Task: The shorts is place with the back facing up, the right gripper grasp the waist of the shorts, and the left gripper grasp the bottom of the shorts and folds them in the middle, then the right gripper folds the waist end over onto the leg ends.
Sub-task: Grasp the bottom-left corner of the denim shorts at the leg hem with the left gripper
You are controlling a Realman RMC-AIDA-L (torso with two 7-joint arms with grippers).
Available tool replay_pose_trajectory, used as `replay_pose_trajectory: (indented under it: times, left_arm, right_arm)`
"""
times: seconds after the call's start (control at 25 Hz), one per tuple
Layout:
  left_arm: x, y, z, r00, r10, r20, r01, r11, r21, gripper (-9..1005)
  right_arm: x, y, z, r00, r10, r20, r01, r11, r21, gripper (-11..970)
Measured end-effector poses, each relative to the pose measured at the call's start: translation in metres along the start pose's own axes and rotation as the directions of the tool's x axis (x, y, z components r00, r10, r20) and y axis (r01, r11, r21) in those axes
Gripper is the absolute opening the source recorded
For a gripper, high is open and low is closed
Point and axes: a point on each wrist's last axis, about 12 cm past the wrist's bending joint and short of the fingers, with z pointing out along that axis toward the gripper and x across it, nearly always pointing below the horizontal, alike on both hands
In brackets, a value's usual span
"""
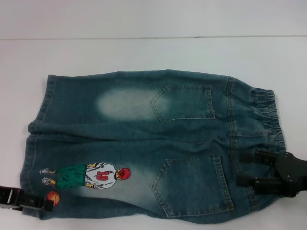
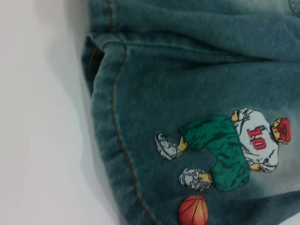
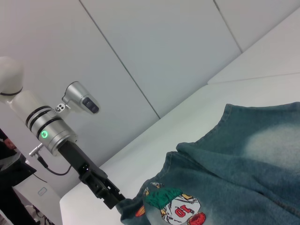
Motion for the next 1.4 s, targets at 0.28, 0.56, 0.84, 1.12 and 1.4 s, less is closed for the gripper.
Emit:
replay_pose_trajectory:
  times: [0.28, 0.56, 0.84, 1.12, 1.4]
  left_arm:
    - [-0.003, -0.004, 0.002, 1.000, 0.008, 0.007, -0.008, 1.000, 0.022, 960]
    - [-0.001, -0.004, 0.007, 1.000, 0.006, -0.029, -0.006, 1.000, 0.018, 960]
    - [-0.003, -0.005, 0.008, 0.999, 0.015, -0.040, -0.015, 1.000, 0.004, 959]
    - [-0.005, -0.009, 0.010, 0.999, 0.030, -0.029, -0.029, 0.999, 0.029, 958]
    - [-0.005, -0.009, 0.012, 0.999, 0.034, -0.018, -0.033, 0.998, 0.061, 945]
  right_arm:
    - [0.000, 0.000, 0.000, 1.000, -0.002, 0.000, 0.002, 1.000, -0.001, 943]
    - [-0.003, -0.001, 0.002, 1.000, -0.008, -0.001, 0.008, 1.000, -0.005, 944]
    - [-0.004, -0.001, 0.002, 1.000, -0.011, 0.000, 0.011, 1.000, -0.006, 943]
    - [-0.004, -0.001, 0.002, 1.000, -0.011, 0.000, 0.011, 1.000, -0.006, 943]
    - [-0.003, -0.001, 0.002, 1.000, -0.009, -0.001, 0.009, 1.000, -0.005, 942]
